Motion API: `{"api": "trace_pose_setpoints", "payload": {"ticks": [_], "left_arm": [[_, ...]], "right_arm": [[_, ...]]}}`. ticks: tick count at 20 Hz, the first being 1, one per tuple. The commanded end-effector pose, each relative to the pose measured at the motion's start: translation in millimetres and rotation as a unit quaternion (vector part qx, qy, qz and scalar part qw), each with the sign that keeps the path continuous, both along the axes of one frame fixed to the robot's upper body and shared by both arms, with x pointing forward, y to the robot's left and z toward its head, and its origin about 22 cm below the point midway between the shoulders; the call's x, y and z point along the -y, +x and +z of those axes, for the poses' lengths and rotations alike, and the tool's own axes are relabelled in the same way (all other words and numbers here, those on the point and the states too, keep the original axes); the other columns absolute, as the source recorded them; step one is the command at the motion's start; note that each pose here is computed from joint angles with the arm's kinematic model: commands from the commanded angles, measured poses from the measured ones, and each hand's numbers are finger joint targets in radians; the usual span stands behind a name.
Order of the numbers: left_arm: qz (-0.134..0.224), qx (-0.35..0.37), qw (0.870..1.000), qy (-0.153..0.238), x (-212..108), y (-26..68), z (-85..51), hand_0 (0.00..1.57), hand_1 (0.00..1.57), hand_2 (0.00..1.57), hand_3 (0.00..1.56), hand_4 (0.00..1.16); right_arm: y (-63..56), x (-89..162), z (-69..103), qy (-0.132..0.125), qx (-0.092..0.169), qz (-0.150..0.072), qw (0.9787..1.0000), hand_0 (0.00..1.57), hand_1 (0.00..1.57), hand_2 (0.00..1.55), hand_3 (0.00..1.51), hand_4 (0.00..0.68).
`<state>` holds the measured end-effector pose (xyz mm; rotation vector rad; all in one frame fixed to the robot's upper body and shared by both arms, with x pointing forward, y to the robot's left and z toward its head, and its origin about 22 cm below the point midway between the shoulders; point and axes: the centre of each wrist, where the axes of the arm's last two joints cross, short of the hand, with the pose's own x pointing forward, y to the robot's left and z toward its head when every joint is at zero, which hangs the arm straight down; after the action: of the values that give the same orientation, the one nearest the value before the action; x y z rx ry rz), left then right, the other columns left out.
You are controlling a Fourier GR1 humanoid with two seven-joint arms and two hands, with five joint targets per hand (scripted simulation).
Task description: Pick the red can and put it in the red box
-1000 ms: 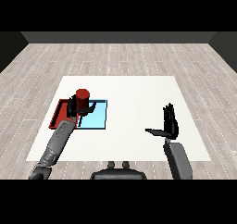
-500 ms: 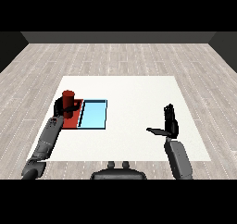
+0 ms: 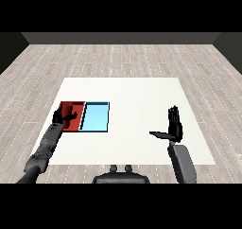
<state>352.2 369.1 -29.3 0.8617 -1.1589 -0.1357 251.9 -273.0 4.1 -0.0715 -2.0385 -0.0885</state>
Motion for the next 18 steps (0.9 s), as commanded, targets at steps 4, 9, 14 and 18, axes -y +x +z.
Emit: {"api": "trace_pose_setpoints", "payload": {"ticks": [4,9,14,18], "left_arm": [[0.049,-0.087,0.995,0.001,-0.9,-6.0,-18.1,0.8,0.8,0.75,0.0,0.71],[-0.013,-0.122,0.992,-0.009,-18.2,-9.8,-11.9,0.23,0.23,0.45,0.0,0.69],[-0.01,-0.191,0.981,0.035,-17.1,4.5,4.8,0.0,0.0,0.0,0.0,0.0],[0.029,-0.181,0.983,0.0,-19.9,3.2,5.0,0.0,0.0,0.0,0.0,0.0]], "right_arm": [[11.1,-0.2,6.5,-0.011,0.024,0.008,0.9996,0.0,0.0,0.0,0.0,0.0],[-0.3,-1.4,0.3,0.003,0.021,0.013,0.9997,0.0,0.0,0.0,0.0,0.0],[1.6,-6.4,4.3,-0.003,0.045,0.017,0.9988,0.0,0.0,0.0,0.0,0.0],[-2.7,-7.8,7.8,0.016,0.055,0.022,0.9981,0.0,0.0,0.0,0.0,0.0]]}}
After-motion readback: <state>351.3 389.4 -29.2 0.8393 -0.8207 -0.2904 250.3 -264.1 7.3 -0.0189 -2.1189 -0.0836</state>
